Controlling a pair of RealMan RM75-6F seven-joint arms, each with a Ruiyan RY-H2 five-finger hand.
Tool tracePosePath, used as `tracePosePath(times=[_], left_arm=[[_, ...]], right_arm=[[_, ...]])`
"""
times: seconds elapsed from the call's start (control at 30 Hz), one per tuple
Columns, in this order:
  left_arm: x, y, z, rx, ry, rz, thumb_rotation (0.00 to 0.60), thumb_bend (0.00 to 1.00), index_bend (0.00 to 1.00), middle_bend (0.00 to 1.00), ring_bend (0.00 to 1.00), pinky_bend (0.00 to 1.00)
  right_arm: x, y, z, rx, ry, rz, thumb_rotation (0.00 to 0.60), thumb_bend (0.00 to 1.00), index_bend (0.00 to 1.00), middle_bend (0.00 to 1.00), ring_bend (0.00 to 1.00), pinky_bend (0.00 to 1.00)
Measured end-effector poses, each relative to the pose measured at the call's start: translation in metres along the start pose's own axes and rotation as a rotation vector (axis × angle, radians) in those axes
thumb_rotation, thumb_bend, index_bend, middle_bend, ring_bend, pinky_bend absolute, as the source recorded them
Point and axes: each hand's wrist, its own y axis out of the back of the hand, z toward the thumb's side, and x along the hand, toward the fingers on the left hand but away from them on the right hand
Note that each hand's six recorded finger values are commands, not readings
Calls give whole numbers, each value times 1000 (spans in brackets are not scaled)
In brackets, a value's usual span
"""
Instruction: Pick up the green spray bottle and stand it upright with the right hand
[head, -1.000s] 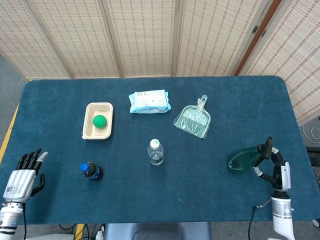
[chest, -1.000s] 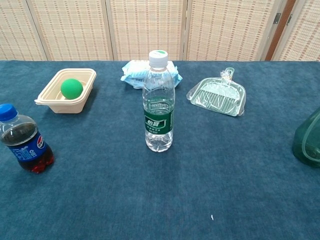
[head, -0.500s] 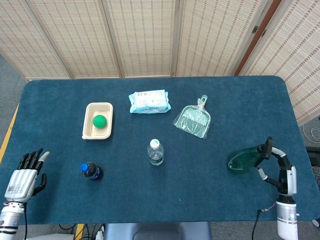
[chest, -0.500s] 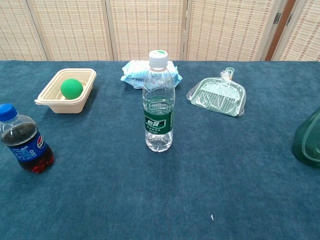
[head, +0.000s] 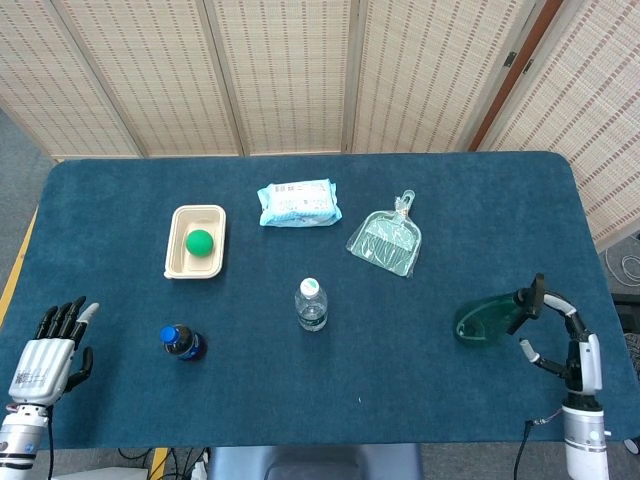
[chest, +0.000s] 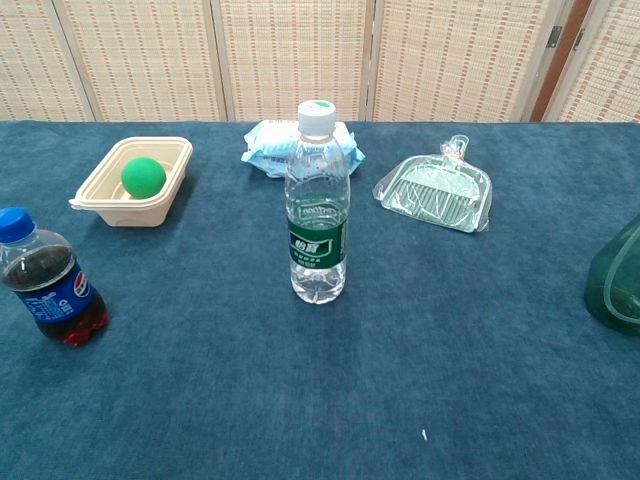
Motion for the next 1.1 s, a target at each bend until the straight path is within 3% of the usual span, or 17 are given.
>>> tracePosePath(times=[0.57,1.1], left_arm=[[7,8,7,1,-13,20,600,613,56,11,0,0],[11,7,7,3,-8,21,600,613,56,11,0,0]], right_arm=[[11,43,17,360,-61,45,600,121,280,234,220,209],[5,58,44,664,-155,142,600,123,263,225,210,198]])
